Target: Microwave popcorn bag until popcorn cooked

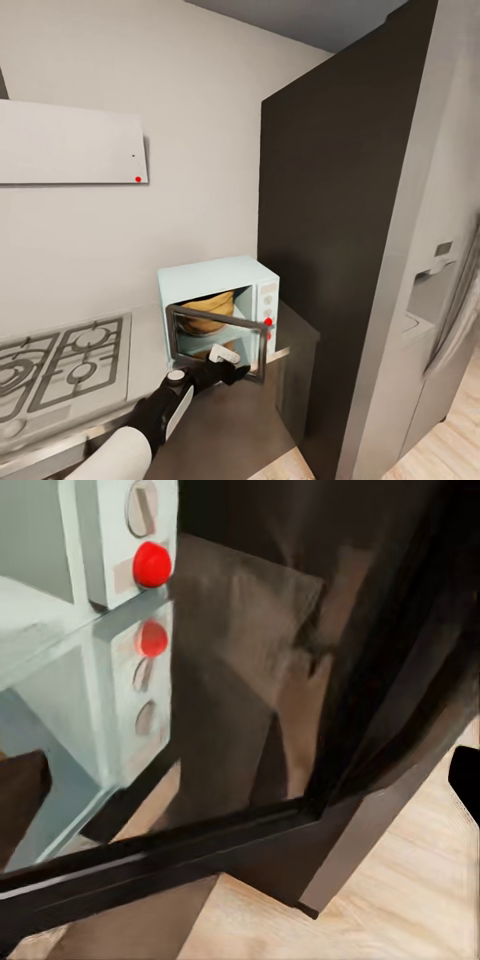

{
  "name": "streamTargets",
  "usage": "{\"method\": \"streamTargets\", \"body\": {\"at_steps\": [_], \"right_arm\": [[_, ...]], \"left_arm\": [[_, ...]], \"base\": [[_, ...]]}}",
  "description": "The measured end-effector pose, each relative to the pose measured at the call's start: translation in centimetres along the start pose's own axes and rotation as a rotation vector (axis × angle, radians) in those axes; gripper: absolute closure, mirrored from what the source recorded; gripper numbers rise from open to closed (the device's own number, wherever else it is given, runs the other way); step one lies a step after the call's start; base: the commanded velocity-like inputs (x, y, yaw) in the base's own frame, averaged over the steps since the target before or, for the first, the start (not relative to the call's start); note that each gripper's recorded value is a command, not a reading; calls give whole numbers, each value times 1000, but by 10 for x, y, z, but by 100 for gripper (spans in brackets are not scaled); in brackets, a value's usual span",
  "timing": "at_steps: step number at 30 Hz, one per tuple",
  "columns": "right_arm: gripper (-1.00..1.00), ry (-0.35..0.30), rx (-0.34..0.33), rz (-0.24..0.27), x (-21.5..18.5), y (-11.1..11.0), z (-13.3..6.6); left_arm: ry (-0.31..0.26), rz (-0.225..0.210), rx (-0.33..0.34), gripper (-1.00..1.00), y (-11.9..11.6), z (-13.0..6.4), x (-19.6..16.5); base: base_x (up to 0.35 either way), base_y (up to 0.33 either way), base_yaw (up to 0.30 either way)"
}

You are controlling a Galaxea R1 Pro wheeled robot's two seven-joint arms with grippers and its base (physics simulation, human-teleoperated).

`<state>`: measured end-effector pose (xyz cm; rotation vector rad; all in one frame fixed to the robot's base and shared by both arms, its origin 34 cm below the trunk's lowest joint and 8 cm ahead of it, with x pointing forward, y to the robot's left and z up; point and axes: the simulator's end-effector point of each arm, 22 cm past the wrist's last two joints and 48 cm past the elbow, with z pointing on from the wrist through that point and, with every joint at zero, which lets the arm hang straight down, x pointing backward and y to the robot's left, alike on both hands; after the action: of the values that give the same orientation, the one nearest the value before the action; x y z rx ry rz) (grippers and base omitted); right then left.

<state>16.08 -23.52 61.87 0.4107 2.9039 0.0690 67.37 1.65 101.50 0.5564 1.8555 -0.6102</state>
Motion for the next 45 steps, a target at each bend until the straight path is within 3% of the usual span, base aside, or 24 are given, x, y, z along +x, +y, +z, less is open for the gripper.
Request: {"method": "streamTargets", "body": {"at_steps": [6, 11, 15, 17, 24, 45], "right_arm": [[-100, 0, 0, 0, 0, 0, 0], [-100, -1, 0, 0, 0, 0, 0], [-100, -2, 0, 0, 0, 0, 0], [-100, -2, 0, 0, 0, 0, 0], [-100, -1, 0, 0, 0, 0, 0], [-100, -1, -1, 1, 0, 0, 0]], "left_arm": [[-17, 0, -107, -100, 22, 0, -8], [-20, -4, -137, -100, 27, -1, -9], [-34, -40, -287, -100, 64, -11, -10], [-41, -42, -325, -100, 73, -14, -14], [-66, -67, -354, -100, 83, -18, -21], [-112, -52, -354, -100, 83, -19, -32]], "base": [[0, 0, -276], [50, 0, -172], [218, 0, -11], [294, 0, -1], [275, 0, 0], [81, 0, 0]]}}
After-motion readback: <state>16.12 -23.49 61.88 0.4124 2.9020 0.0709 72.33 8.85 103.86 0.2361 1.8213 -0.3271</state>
